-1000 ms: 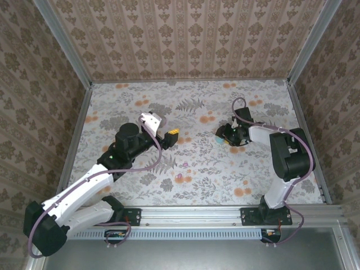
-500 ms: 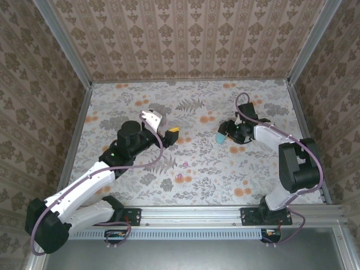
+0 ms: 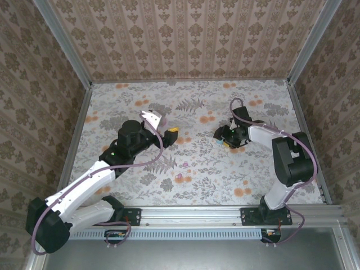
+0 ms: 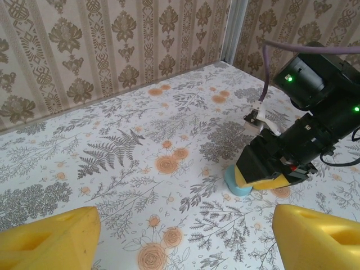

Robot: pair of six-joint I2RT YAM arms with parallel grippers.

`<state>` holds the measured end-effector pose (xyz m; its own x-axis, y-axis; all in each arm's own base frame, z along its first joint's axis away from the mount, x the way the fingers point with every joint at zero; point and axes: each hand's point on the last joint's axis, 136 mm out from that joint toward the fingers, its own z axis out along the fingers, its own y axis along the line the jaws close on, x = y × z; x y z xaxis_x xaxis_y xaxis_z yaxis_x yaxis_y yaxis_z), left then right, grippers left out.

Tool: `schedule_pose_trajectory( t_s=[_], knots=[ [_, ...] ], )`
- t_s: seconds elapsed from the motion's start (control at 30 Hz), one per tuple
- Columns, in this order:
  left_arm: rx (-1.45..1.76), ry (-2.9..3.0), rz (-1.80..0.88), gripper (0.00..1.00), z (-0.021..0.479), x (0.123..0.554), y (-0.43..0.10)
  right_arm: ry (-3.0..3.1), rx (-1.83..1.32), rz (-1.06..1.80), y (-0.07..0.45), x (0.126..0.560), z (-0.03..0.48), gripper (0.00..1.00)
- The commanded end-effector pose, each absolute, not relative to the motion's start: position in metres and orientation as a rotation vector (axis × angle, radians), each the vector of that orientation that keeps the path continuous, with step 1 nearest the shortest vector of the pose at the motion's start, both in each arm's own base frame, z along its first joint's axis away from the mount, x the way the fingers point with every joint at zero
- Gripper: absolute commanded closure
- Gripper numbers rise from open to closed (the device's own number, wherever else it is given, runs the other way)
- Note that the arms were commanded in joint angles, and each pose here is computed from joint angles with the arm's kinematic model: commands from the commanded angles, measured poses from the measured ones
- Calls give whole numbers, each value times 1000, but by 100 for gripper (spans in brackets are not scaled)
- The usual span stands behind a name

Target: Insert the wireless bluetooth earbuds into the charging case

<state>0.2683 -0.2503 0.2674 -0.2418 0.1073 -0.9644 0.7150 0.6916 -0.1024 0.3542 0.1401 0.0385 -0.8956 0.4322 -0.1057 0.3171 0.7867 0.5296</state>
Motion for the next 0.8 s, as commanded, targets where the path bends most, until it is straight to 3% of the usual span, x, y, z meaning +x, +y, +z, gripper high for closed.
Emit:
schedule_pose_trajectory(
  t_s=[0.0,0.53,0.77],
  knots=[
    [624,1714,-666,19,288,269,-246,2751,572,814,152,359,42,44],
    [568,1772,-657,19,280,278,-241,2701,453,890,167,363,64,44],
    [373,2041,-584,20,240,312,-212,2582,212,903,190,368,103,45]
  ],
)
